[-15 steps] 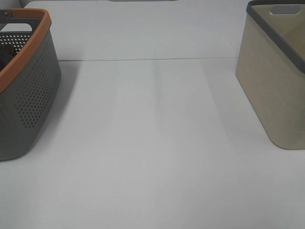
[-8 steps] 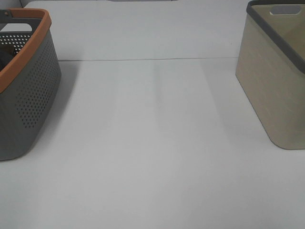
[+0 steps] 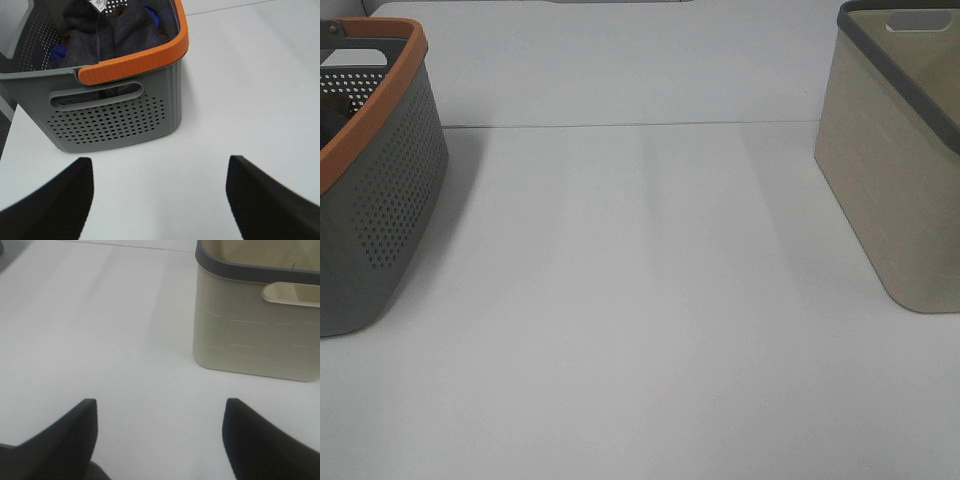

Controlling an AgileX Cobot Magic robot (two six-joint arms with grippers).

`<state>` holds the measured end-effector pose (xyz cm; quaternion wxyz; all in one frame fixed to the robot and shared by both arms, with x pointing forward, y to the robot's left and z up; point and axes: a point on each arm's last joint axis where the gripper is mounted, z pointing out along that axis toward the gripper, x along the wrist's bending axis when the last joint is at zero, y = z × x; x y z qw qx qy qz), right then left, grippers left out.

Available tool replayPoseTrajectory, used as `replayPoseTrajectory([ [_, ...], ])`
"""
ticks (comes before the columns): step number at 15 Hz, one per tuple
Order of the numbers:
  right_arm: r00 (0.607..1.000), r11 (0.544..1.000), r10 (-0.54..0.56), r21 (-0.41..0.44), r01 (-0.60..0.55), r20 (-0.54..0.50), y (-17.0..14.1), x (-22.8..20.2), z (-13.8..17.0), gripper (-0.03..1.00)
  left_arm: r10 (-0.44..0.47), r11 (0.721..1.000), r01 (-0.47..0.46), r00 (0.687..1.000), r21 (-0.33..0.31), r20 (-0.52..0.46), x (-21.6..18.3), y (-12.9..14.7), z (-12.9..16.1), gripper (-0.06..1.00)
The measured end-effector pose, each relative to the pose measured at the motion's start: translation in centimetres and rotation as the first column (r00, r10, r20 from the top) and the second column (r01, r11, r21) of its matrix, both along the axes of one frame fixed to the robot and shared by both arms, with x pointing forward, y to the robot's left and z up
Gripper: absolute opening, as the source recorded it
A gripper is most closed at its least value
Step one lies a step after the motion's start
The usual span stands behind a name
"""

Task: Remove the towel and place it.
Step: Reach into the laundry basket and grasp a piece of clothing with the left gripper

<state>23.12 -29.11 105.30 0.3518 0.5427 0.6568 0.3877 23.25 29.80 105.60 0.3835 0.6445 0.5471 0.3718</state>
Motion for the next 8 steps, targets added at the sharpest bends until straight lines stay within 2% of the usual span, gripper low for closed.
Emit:
replayPoseTrajectory([
  [8, 1.000, 1.000, 0.000, 0.000, 0.000, 0.000, 0.00, 0.00, 0.00, 0.67, 0.000, 1.000, 0.000, 1.000, 0.000, 0.000, 0.00, 0.00, 0.00, 0.71],
])
